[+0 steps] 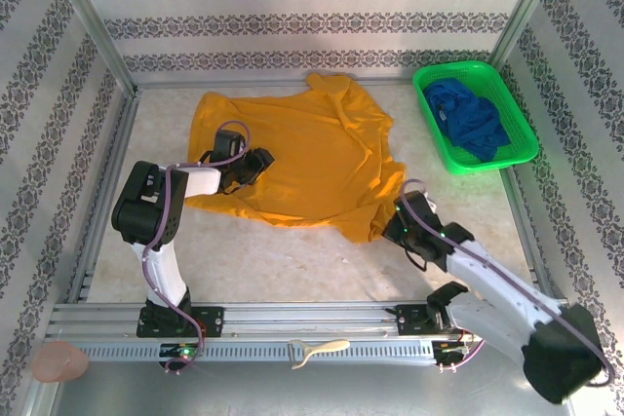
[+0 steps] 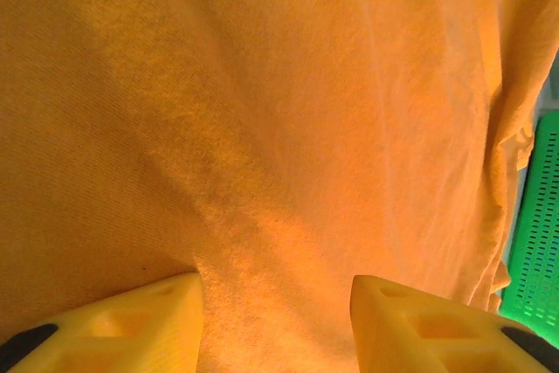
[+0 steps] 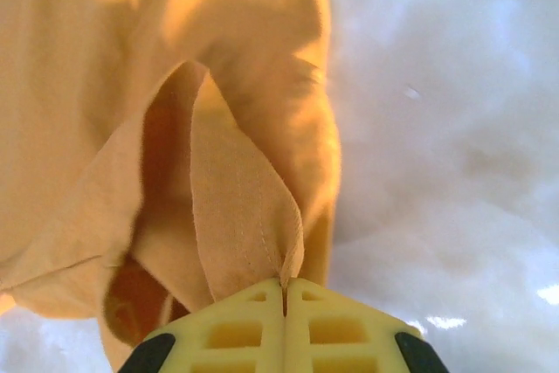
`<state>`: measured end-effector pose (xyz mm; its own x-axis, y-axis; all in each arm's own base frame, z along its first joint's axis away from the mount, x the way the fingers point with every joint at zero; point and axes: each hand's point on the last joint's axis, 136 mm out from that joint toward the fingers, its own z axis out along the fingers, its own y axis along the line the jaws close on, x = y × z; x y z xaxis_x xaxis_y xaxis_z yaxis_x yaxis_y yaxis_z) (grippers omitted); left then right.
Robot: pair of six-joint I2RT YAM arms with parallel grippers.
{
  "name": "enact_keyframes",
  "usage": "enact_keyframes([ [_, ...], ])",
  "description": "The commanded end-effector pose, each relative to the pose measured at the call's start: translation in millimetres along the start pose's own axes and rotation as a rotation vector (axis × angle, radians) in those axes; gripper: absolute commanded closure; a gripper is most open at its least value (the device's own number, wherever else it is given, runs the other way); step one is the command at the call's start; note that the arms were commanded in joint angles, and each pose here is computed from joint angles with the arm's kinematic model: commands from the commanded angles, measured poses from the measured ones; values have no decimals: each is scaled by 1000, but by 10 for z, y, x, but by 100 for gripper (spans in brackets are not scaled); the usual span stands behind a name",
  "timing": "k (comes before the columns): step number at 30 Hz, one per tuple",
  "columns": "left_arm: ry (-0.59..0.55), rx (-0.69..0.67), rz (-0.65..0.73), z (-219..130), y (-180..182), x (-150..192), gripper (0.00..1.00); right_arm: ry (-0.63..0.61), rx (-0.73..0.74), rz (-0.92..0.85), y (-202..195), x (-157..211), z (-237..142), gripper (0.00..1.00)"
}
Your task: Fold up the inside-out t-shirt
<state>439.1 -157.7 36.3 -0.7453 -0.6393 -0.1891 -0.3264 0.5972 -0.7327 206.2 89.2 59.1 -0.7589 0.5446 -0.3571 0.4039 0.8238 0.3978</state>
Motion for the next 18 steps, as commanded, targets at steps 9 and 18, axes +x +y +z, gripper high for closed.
enact_keyframes([
  [9,-24,-49,42,-204,-126,-45,52,-86,-31,166,-450,154,-444,59],
  [18,-96,-50,202,-1081,-460,-19,48,-30,-137,-26,210,-8,-325,58],
])
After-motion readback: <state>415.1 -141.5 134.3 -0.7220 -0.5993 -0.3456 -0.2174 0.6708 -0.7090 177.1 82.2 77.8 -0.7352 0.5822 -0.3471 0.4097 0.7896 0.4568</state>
